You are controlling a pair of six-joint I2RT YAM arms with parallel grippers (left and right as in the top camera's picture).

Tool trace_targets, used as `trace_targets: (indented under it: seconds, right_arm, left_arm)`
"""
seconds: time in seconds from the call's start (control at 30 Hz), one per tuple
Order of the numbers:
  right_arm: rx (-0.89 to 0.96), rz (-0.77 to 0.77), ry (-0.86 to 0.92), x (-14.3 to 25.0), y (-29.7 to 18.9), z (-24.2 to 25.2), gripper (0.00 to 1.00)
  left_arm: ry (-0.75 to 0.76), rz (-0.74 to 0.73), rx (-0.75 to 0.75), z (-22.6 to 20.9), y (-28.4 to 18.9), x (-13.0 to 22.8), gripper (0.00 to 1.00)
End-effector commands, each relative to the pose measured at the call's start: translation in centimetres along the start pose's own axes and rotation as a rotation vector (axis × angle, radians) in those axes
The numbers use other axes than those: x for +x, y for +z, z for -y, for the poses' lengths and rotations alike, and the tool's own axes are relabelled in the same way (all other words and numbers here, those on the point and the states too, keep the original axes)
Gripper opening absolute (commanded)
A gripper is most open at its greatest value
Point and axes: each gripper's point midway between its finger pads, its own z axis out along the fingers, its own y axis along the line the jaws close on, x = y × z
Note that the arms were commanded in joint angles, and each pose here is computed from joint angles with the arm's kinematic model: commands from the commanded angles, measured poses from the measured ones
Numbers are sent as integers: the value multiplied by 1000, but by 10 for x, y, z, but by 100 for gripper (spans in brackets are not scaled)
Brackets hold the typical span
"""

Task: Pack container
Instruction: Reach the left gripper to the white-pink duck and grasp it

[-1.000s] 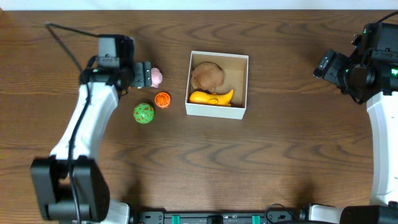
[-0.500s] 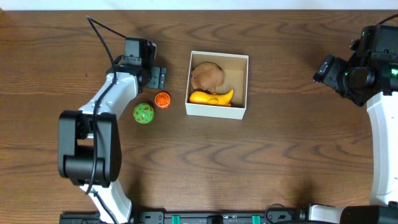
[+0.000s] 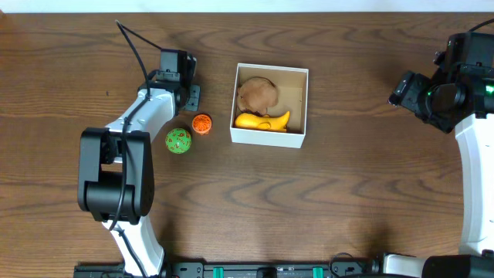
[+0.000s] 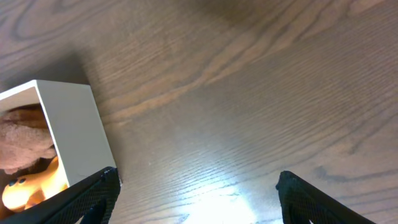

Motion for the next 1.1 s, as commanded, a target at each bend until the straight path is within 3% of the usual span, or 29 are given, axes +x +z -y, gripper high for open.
trace_targets:
  seconds: [0.0,0.17,0.33,0.53,0.63,0.87,1.07]
  right_arm:
    - [-5,7,8,-2,-3,0,84]
    - [-4,5,8,-2,-4,0,84]
    - [-4,6,9,-2,-4,0,84]
    - [-3,5,9,-2,-4,0,84]
    - [-3,4,9,-2,-4,0,83]
    - [-3,5,9,-2,-4,0,84]
    - [-2,1,9,-1,-4,1,84]
  left_arm:
    - [-22,-32,-37,-9,8,8,32]
    - [-47,-3,-39,-11,-7,-1,21]
    - [-52,51,-42,-14,-31,-16,19]
    - [-53,130,-41,-16,-76,-36,6]
    - [-36,179,-29,-7,-108,-44,6]
    - [58,279,46,43,-177,-53,6]
    - [185,319,153,116,-198,-49,6]
